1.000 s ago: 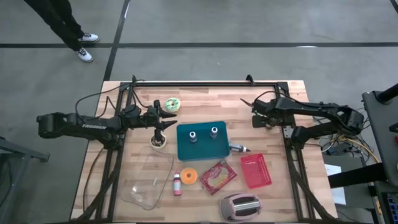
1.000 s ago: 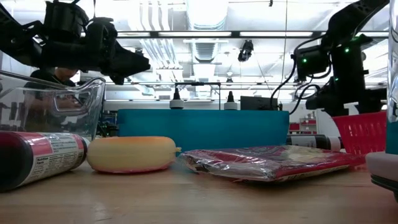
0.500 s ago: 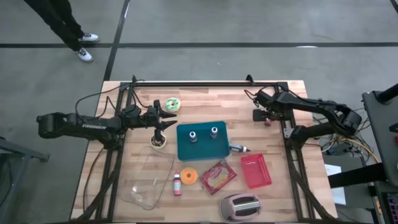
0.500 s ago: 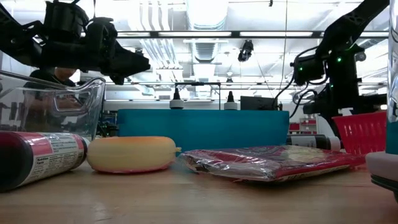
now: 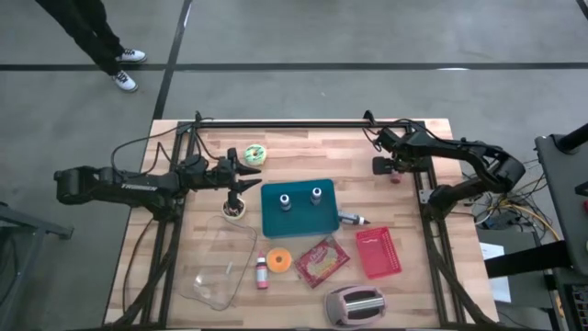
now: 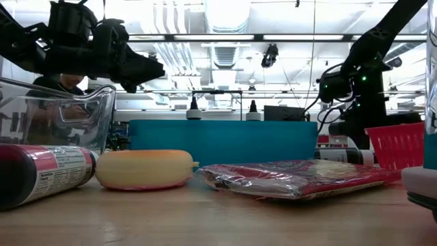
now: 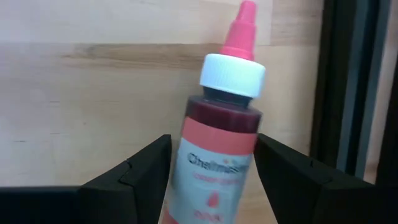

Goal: Pick & Place Food Item
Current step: Put the top pink food coloring bottle into the blue bin

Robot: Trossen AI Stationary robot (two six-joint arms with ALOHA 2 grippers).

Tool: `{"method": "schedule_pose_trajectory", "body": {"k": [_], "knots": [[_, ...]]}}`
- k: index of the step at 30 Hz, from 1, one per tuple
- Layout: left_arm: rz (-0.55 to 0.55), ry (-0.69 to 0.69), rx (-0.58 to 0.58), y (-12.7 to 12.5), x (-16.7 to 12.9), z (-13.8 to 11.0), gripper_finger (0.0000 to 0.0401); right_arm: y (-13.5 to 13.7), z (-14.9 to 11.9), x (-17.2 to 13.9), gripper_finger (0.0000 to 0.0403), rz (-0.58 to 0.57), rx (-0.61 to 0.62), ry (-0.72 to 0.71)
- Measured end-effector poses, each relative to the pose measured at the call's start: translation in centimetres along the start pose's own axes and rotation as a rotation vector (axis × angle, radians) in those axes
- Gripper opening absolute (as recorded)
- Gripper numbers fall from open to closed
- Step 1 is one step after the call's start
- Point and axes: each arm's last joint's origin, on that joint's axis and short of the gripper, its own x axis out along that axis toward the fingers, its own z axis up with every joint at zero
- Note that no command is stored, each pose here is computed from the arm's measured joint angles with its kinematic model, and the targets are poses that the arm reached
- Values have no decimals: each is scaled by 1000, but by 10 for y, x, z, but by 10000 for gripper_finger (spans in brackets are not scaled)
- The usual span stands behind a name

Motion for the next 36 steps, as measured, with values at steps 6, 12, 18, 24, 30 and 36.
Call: {"method": "schedule_pose_trajectory", "body": {"k": [6,12,18,24,30,36], "knots": [[-3,6,-1,0,0,-1,145,3,2,4,221,-11,-41,-1],[-3,6,2,0,0,-1,145,9,12,-4,213,15,-67,-72],[-8,9,-3,0,0,-1,145,16,20,-10,194,33,-95,-85],[-11,13,-7,0,0,-1,145,19,21,-10,187,59,-142,-49],[-11,13,-8,0,0,-1,145,19,21,-7,187,47,-183,-33],[-11,13,-10,0,0,-1,145,22,21,1,187,28,-231,-6]]}}
